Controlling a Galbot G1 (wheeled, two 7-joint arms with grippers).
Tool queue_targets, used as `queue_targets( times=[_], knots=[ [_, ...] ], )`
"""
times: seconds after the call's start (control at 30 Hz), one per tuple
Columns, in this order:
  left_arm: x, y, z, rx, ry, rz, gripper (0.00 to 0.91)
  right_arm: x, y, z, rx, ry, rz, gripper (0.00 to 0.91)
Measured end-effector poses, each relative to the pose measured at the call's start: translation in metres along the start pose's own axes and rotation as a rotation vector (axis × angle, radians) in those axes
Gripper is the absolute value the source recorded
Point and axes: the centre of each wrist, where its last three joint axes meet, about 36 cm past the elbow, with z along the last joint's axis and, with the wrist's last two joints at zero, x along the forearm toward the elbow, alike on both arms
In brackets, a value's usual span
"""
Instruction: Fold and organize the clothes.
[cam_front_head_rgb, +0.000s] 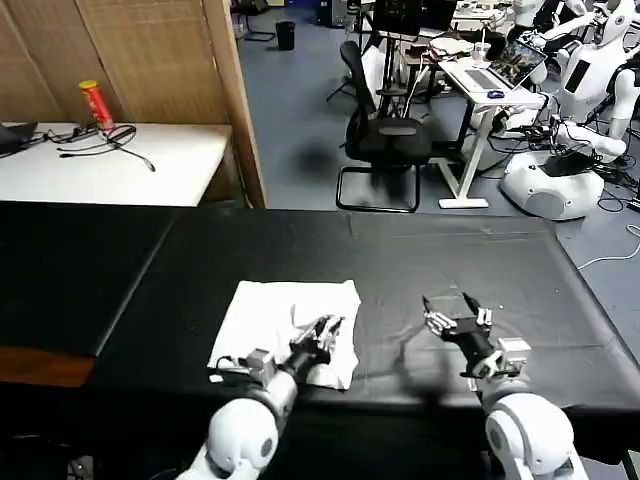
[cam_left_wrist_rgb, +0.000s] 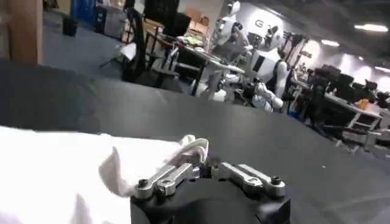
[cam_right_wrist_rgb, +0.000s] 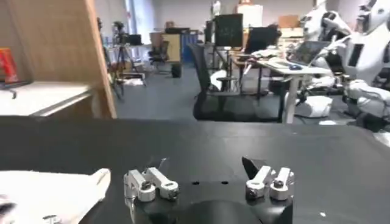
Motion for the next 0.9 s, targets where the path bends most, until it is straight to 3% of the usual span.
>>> queue_targets(
  times=[0.13,0.37,0.47,0.6,0.9],
  knots=[
    [0.002,-0.010,-0.001,0.016,-0.026,0.034,0.878,-0.007,0.007,0.001,0.008,0.004,-0.038,0.878],
    [0.021,0.008,-0.030,-0.202,-0.155,0.016,0.878,-0.019,0.026,0.005,0.066,-0.003,-0.183,0.878],
    [0.030,0.027,-0.048,-0.322,-0.229,-0.045,0.878,-0.025,0.038,0.008,0.113,-0.002,-0.276,0.878],
    [0.043,0.055,-0.063,-0.409,-0.242,-0.127,0.878,-0.032,0.055,0.011,0.180,0.005,-0.380,0.878],
    [0.058,0.080,-0.061,-0.486,-0.215,-0.222,0.878,-0.060,0.085,0.002,0.373,-0.033,-0.494,0.878]
  ],
)
